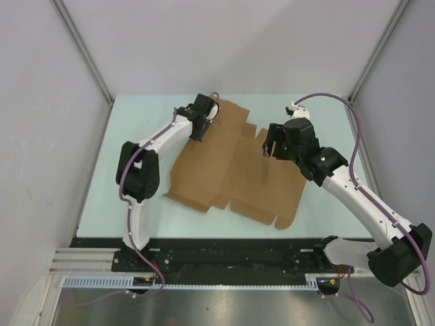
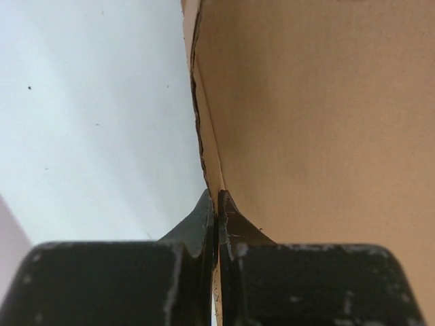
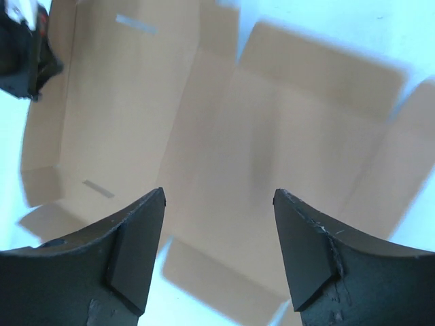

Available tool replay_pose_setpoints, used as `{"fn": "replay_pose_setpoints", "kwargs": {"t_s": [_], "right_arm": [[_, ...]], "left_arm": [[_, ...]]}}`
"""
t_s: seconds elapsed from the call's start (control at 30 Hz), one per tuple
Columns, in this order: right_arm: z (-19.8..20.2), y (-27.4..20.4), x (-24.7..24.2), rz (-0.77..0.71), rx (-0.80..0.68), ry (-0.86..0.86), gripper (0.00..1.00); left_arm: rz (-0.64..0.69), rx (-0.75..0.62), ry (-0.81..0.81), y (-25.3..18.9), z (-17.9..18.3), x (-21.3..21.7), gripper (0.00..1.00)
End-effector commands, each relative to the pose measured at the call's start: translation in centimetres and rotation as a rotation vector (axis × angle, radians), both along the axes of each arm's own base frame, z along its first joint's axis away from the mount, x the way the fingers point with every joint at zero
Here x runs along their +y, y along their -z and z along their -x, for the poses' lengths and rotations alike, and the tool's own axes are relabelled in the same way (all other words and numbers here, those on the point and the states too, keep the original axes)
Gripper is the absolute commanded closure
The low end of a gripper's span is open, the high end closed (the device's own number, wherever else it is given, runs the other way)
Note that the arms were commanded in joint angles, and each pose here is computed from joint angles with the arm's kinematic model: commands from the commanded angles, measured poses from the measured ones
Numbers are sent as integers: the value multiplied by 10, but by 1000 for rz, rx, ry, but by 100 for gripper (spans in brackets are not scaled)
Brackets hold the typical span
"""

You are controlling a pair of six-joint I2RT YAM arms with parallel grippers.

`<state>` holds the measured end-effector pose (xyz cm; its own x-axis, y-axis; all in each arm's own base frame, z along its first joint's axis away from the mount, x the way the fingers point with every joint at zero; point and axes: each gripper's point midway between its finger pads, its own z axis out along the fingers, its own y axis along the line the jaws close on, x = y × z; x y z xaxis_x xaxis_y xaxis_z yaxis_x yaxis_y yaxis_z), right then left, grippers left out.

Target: Fold the paper box

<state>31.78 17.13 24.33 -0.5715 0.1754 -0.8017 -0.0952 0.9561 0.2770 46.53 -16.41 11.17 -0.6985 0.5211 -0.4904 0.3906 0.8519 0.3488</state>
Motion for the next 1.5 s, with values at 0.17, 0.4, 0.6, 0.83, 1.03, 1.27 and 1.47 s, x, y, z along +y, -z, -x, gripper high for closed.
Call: {"fn": "replay_pose_setpoints", "kwargs": {"t_s": [0.17, 0.4, 0.6, 0.83, 1.03, 1.27, 1.47], "right_arm": [[-10, 6, -29, 133, 10, 129, 27], [-19, 6, -37, 136, -5, 173, 27], [-16, 0, -42, 125, -10, 182, 27], [-4, -23, -73, 111, -56, 233, 26], [-3, -21, -83, 103, -45, 248, 26], [-7, -31, -89, 81, -85, 263, 26], [-22, -25, -75, 24, -81, 255, 27]], "left_arm": [[-342, -203, 283, -46, -30, -25, 100], [-314, -413, 439, -80, -50, -81, 94], [-295, -504, 745, -64, -35, -160, 92], [-162, -489, 1061, -32, 2, -228, 90], [-9, -586, 935, -68, 2, -242, 0], [71, -693, 705, -145, 4, -213, 0], [249, -592, 127, -158, 31, -127, 0]]}}
